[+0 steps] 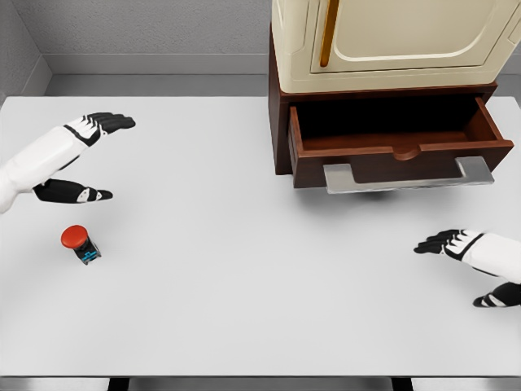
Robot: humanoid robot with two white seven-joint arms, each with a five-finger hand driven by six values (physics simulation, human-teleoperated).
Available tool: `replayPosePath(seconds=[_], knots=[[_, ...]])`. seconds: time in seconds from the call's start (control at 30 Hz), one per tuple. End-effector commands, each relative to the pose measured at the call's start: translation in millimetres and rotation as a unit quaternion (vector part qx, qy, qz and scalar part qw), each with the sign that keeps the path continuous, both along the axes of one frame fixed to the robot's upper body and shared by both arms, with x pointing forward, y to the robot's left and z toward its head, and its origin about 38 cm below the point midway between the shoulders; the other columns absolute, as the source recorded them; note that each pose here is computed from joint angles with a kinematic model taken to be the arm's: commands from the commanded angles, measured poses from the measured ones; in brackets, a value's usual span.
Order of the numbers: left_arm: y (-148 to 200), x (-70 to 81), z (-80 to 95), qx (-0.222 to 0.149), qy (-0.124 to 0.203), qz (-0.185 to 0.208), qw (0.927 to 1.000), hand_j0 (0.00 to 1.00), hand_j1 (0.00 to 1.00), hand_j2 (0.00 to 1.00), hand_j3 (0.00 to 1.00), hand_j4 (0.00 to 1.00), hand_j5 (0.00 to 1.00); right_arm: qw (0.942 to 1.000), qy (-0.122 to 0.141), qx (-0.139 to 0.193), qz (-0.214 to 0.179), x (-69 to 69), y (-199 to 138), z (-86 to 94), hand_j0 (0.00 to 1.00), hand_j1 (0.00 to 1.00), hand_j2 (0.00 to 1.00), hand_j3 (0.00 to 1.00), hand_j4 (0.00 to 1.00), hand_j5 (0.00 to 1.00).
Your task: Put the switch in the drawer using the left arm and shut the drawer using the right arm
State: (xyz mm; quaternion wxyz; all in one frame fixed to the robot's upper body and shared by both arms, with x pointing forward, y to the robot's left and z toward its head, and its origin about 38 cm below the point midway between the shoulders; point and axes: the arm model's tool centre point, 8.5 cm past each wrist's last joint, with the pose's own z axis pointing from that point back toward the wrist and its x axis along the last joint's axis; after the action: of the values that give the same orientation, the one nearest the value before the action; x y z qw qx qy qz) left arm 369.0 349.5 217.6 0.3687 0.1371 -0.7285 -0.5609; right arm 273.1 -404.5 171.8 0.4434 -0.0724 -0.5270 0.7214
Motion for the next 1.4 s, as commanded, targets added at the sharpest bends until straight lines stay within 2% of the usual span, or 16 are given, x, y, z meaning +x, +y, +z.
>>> replayPosePath(seconds=[0.0, 0.13, 0.17, 0.2, 0.23, 0.3, 0.37, 0.5, 0.57, 0.67, 0.83, 0.97, 1.13, 1.2, 1.27, 1.37], knots=[[0, 0.1, 0.5, -0.004, 0.001, 0.0, 1.0, 1.0, 1.0, 1.0, 1.0, 1.0, 1.0, 1.0, 0.008, 0.004, 0.004, -1.3, 3, -3.7, 1.0, 1.0, 1.0, 1.0, 1.0, 1.0], [0, -1.3, -2.2, -0.005, 0.004, 0.001, 1.0, 1.0, 1.0, 1.0, 1.0, 1.0, 1.0, 0.9999, 0.001, -0.01, 0.003, 2.5, -3, 6.9, 1.0, 1.0, 1.0, 1.0, 1.0, 1.0], [7, -3.6, 0.2, -0.012, 0.001, 0.01, 0.9999, 1.0, 1.0, 1.0, 1.0, 1.0, 1.0, 0.9997, -0.019, -0.013, -0.007, 6.4, -11, 20.1, 0.85, 0.85, 0.85, 0.85, 0.85, 0.85], [14, -6.6, 3.0, -0.038, 0.001, 0.016, 0.9991, 1.0, 1.0, 1.0, 1.0, 1.0, 1.0, 0.9991, -0.032, -0.023, -0.012, 9.3, -17, 31.7, 0.73, 0.73, 0.73, 0.73, 0.73, 0.73], [16, -7.1, 6.9, -0.061, 0.003, 0.013, 0.998, 1.0, 1.0, 1.0, 1.0, 1.0, 1.0, 0.999, -0.034, -0.025, -0.012, 9.7, -19, 34.1, 0.61, 0.61, 0.61, 0.61, 0.61, 0.61], [20, -7.6, 14.6, -0.097, 0.003, 0.009, 0.9953, 1.0, 1.0, 1.0, 1.0, 1.0, 1.0, 0.9992, -0.034, -0.013, -0.013, 10.0, -18, 36.4, 0.53, 0.53, 0.53, 0.53, 0.53, 0.53], [27, -9.2, 23.4, -0.125, 0.007, 0.004, 0.9921, 1.0, 1.0, 1.0, 1.0, 1.0, 1.0, 0.9983, -0.053, 0.0, -0.024, 12.5, -24, 51.5, 0.54, 0.54, 0.54, 0.54, 0.54, 0.54], [49, -21.7, 28.3, -0.165, 0.045, 0.003, 0.9852, 1.0, 1.0, 1.0, 1.0, 1.0, 1.0, 0.9981, -0.047, 0.028, -0.028, 10.3, -24, 53.6, 0.56, 0.56, 0.56, 0.56, 0.56, 0.56], [58, -26.5, 29.8, -0.194, 0.065, 0.003, 0.9788, 1.0, 1.0, 1.0, 1.0, 1.0, 1.0, 0.9982, -0.048, 0.02, -0.03, 9.8, -29, 59.2, 0.56, 0.56, 0.56, 0.56, 0.56, 0.56], [68, -31.4, 34.2, -0.229, 0.084, 0.003, 0.9698, 1.0, 1.0, 1.0, 1.0, 1.0, 1.0, 0.998, -0.043, 0.035, -0.031, 8.8, -28, 59.3, 0.56, 0.56, 0.56, 0.56, 0.56, 0.56], [66, -51.5, 2.7, -0.272, 0.144, 0.006, 0.9514, 1.0, 1.0, 1.0, 1.0, 1.0, 1.0, 0.9976, -0.043, 0.043, -0.032, 8.4, -28, 59.7, 0.6, 0.6, 0.6, 0.6, 0.6, 0.6], [50, -57.6, -15.3, -0.267, 0.182, -0.012, 0.9465, 1.0, 1.0, 1.0, 1.0, 1.0, 1.0, 0.9971, -0.043, 0.053, -0.032, 8.7, -27, 61.4, 0.6, 0.6, 0.6, 0.6, 0.6, 0.6], [49, -65.2, -22.5, -0.265, 0.199, -0.012, 0.9435, 1.0, 1.0, 1.0, 1.0, 1.0, 1.0, 0.9962, -0.045, 0.067, -0.033, 10.0, -27, 65.6, 0.61, 0.61, 0.61, 0.61, 0.61, 0.61], [41, -68.7, -31.8, -0.265, 0.216, -0.019, 0.9396, 1.0, 1.0, 1.0, 1.0, 1.0, 1.0, 0.9961, -0.047, 0.067, -0.032, 10.4, -27, 66.7, 0.6, 0.6, 0.6, 0.6, 0.6, 0.6], [44, -78.1, -46.6, -0.267, 0.238, -0.009, 0.9337, 1.0, 1.0, 1.0, 1.0, 1.0, 1.0, 0.9961, -0.049, 0.066, -0.032, 11.2, -27, 67.7, 0.57, 0.57, 0.57, 0.57, 0.57, 0.57], [51, -81.4, -57.1, -0.265, 0.249, 0.008, 0.9315, 1.0, 1.0, 1.0, 1.0, 1.0, 1.0, 0.9963, -0.05, 0.064, -0.03, 11.8, -27, 69.5, 0.54, 0.54, 0.54, 0.54, 0.54, 0.54]])
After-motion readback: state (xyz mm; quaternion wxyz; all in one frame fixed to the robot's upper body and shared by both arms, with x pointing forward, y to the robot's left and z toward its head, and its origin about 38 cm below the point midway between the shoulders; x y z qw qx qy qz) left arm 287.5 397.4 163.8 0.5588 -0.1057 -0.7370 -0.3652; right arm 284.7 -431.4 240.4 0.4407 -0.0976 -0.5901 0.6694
